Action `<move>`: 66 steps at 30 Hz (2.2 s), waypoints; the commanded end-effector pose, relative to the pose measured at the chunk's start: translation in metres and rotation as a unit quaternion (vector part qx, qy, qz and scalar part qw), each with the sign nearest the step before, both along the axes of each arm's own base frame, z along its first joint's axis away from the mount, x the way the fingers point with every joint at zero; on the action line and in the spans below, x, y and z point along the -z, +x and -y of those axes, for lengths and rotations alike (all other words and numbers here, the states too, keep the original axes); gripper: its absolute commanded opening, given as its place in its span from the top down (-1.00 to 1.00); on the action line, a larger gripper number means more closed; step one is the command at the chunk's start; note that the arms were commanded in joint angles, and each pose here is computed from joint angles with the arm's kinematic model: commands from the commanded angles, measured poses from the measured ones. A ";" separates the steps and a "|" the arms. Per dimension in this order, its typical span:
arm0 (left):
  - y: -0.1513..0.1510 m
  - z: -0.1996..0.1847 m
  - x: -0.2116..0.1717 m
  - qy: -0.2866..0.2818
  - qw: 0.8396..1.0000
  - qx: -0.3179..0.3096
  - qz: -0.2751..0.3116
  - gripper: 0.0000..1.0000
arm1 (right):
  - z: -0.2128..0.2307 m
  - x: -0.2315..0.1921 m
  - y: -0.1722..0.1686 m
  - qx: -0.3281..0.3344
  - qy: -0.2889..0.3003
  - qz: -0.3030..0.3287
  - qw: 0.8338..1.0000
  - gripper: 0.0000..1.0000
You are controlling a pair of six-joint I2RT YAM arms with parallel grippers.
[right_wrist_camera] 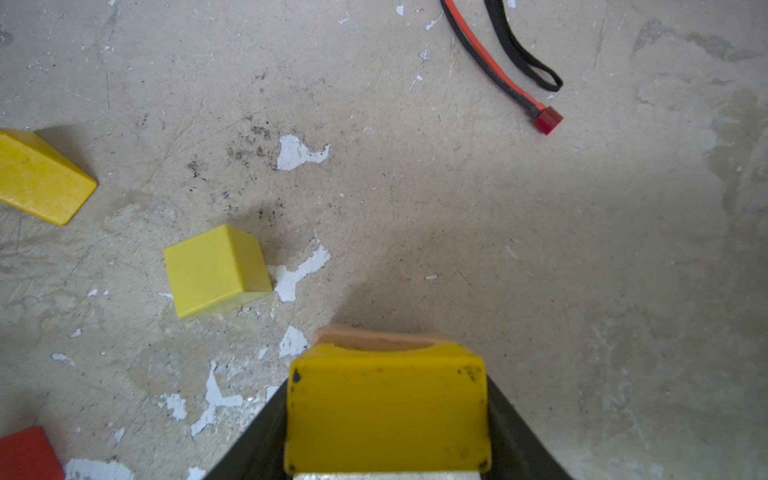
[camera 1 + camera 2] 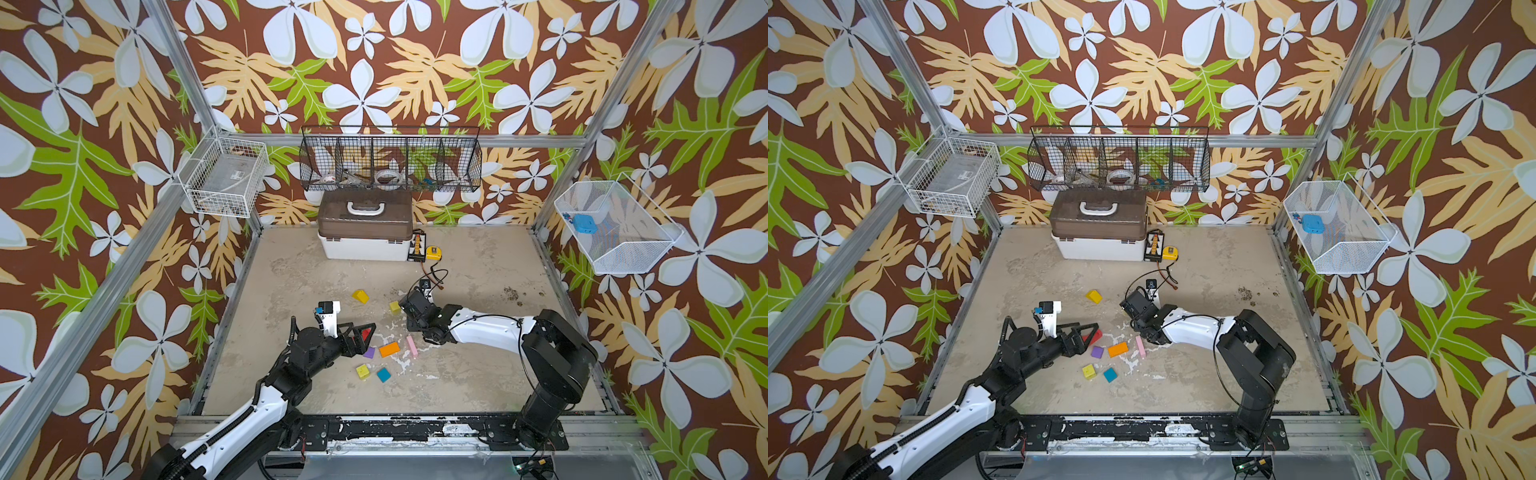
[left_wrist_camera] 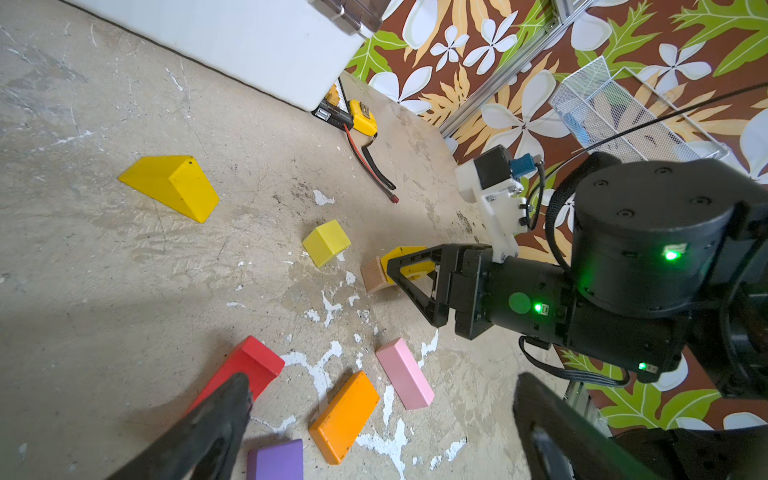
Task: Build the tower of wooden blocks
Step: 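Lower the held yellow block onto the wood block with the right gripper, then open the right gripper, release the yellow block and lift away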
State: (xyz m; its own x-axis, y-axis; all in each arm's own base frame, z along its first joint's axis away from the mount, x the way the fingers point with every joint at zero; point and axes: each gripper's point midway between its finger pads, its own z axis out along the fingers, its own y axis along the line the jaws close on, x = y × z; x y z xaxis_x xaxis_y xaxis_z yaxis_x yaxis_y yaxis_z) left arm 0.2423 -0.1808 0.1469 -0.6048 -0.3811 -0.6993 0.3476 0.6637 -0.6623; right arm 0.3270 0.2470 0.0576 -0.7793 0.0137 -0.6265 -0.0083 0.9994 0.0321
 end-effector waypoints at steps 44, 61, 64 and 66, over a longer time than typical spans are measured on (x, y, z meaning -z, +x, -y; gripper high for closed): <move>0.002 0.004 -0.002 -0.005 1.000 0.007 -0.001 -1.00 | -0.001 0.008 -0.002 0.025 0.003 0.019 1.000 -0.55; 0.003 0.005 -0.002 -0.004 1.000 0.007 -0.001 -1.00 | 0.000 0.011 -0.003 0.029 -0.001 0.019 0.999 -0.36; 0.002 0.005 -0.002 -0.004 1.000 0.007 -0.001 -0.99 | 0.001 0.011 -0.002 0.030 -0.002 0.020 0.999 -0.35; 0.002 0.005 -0.001 -0.004 1.000 0.008 -0.003 -1.00 | 0.001 0.012 -0.003 0.031 -0.002 0.020 0.999 -0.34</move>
